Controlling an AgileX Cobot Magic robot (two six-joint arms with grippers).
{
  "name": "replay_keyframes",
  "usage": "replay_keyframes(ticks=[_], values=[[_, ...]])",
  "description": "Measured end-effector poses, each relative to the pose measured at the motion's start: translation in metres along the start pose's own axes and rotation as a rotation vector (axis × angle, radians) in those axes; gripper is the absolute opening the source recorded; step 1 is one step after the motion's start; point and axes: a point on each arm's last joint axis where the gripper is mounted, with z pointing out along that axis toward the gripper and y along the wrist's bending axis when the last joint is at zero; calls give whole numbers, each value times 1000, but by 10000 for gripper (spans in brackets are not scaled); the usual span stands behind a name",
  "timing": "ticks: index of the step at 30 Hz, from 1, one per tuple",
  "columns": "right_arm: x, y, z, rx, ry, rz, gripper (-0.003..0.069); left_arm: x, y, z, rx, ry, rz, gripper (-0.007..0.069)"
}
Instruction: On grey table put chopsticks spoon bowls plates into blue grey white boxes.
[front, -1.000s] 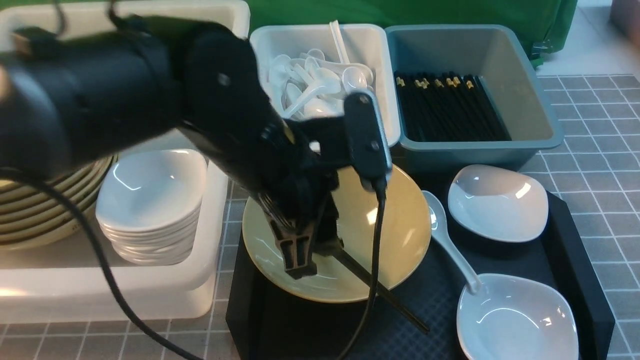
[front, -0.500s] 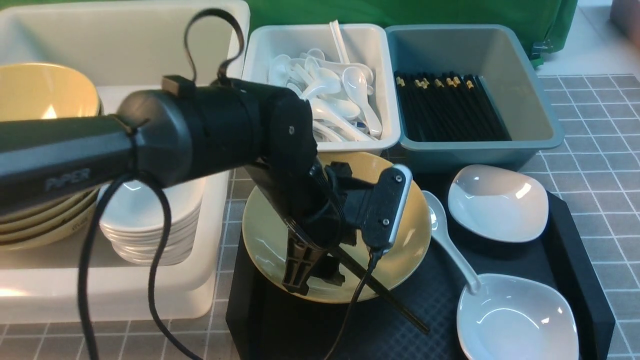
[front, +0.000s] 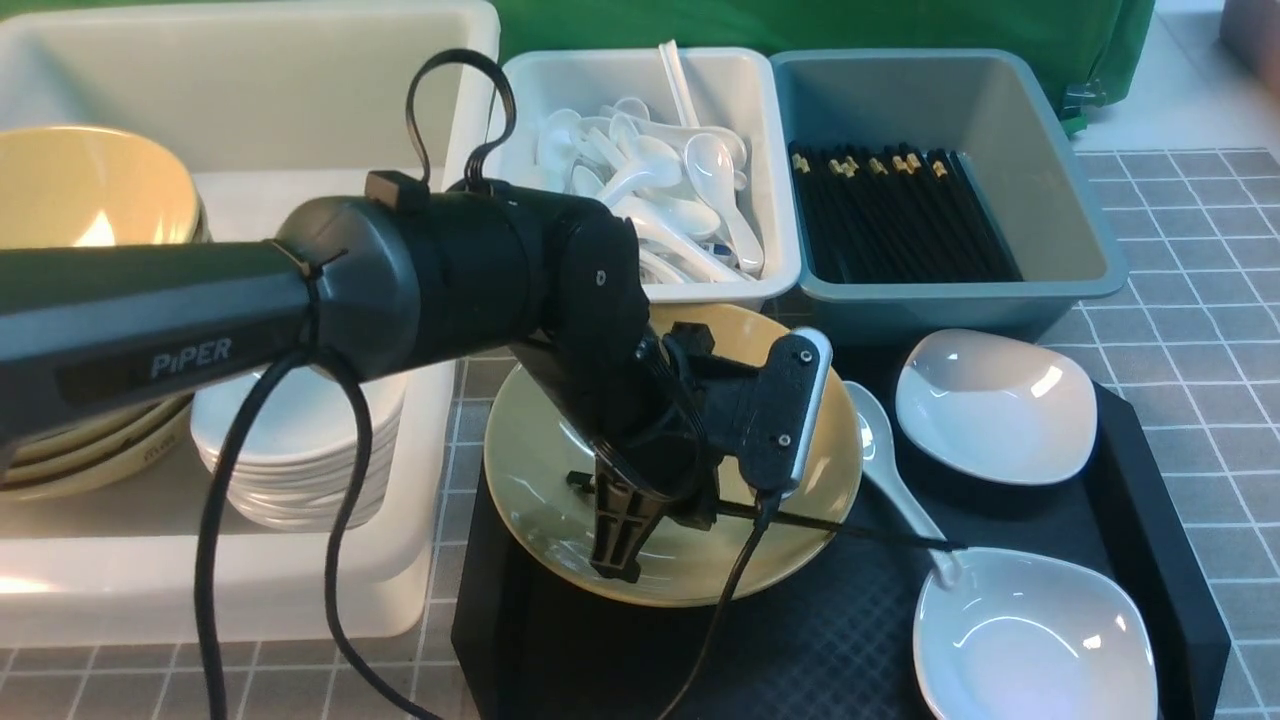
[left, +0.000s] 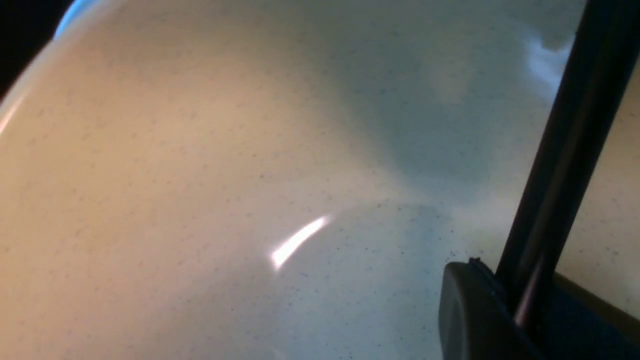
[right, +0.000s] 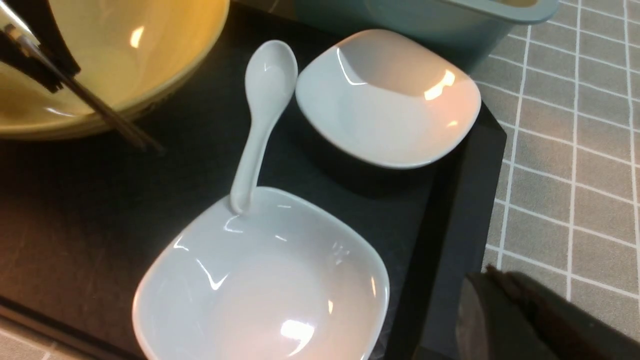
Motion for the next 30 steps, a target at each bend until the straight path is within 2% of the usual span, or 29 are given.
replay_keyframes(ticks=[9,12,20,24,30], values=[[-1,0,0,1,-8,0,36,7,15,-7,-40,-66,-324,20],[-1,0,0,1,-9,0,36,7,30,-22,-47,-123,-446,20],[-1,0,0,1,-10,0,36,-5,57,-58,-71,-299,-569,20],[-1,0,0,1,-10,0,36,-20,76,-83,-143,-438,-606,20],[-2,0,0,2,-17,0,36,-35,121,-104,-390,-734,-720,18]])
